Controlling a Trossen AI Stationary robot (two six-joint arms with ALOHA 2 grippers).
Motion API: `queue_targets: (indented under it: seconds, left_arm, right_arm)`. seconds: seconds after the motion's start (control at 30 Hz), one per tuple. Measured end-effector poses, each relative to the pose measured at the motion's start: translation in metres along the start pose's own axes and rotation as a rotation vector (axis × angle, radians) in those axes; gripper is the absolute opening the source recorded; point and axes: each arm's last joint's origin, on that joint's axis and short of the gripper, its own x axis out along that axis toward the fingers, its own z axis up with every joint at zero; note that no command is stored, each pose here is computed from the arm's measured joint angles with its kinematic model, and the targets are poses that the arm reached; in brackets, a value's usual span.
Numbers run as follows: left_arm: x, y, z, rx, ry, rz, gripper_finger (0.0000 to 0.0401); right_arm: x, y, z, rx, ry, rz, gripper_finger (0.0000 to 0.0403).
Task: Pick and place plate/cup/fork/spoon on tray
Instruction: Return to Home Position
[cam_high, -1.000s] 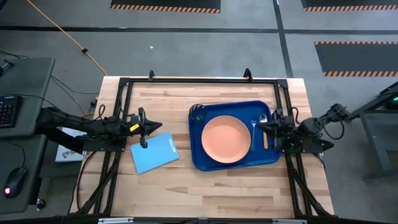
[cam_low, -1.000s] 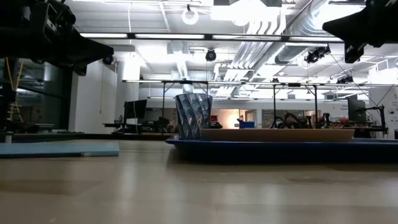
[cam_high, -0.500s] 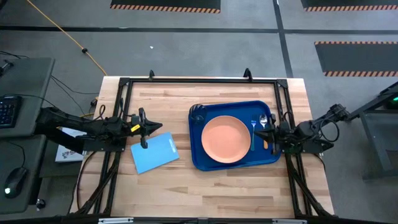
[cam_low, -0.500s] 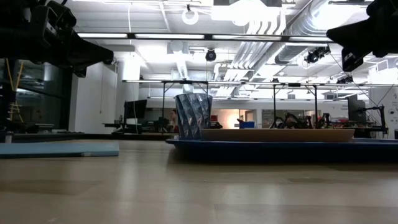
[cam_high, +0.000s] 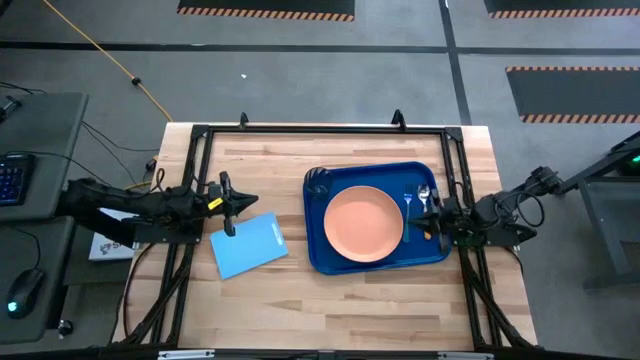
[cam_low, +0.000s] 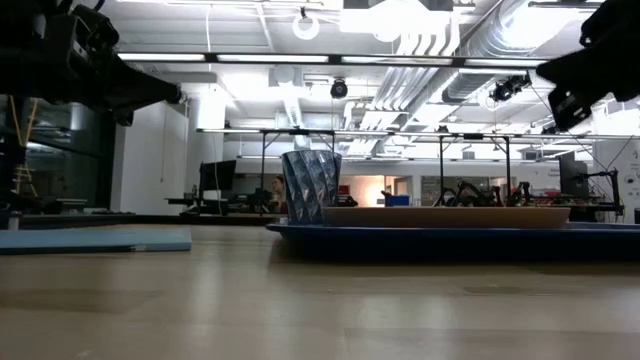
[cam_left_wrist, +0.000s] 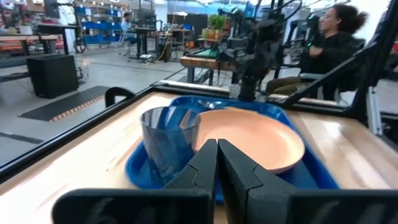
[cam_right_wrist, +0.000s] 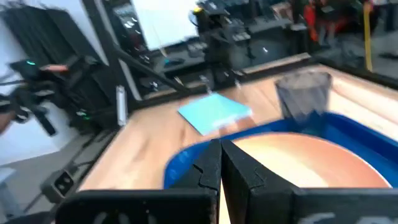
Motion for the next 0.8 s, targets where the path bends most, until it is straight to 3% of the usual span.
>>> queue_targets:
  seconds: [0.13, 0.27, 0.4, 0.53, 0.8]
  left_arm:
    - [-0.002, 0.005, -0.004, 0.013, 0.037, 0.035, 0.0005]
    - [-0.005, 0.01, -0.009, 0.031, 0.092, 0.072, 0.0005]
    - [-0.006, 0.013, -0.006, 0.02, 0.059, 0.093, 0.0005]
    - [-0.007, 0.015, -0.004, 0.012, 0.036, 0.108, 0.0005]
    - [-0.007, 0.015, -0.004, 0.011, 0.032, 0.109, 0.0005]
  right_arm:
    - [0.003, 0.003, -0.003, -0.044, -0.065, 0.105, 0.0]
    - [0.003, 0.003, -0.004, -0.008, -0.053, 0.111, 0.0]
    - [0.003, 0.004, 0.002, -0.076, -0.114, 0.117, 0.0]
    - [0.005, 0.0, 0.004, -0.141, -0.13, 0.102, 0.0]
    - [0.01, -0.018, 0.003, -0.132, -0.091, 0.028, 0.0]
